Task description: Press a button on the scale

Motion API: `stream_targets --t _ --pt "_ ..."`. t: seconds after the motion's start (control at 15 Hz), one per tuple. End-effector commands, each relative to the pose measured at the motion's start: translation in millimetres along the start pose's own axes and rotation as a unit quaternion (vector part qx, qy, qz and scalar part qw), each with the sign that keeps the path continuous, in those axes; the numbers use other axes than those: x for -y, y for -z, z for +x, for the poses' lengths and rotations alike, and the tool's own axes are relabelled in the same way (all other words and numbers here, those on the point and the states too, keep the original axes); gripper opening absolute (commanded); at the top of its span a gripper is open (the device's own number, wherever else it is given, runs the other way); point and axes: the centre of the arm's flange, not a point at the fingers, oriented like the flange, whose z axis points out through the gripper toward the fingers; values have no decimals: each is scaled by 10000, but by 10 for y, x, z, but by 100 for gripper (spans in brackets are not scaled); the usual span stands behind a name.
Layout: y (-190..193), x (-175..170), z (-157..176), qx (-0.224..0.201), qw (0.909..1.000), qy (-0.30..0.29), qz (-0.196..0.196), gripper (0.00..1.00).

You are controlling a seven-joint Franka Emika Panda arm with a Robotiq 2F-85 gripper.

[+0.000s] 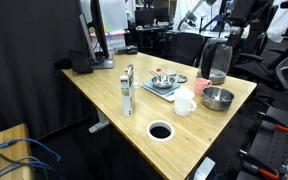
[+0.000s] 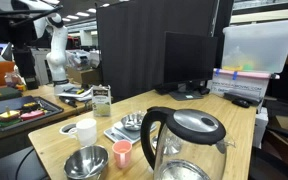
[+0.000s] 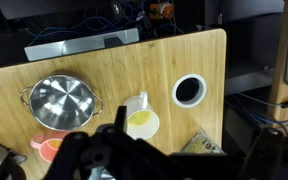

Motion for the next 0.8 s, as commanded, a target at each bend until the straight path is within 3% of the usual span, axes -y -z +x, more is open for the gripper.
stream_targets --t 0.0,0.4,0.73 --pt "-5 -2 -1 6 10000 -1 -3 100" --pt "-90 36 445 75 9996 -130 -227 100" --pt "-323 2 902 445 9969 -160 -625 100"
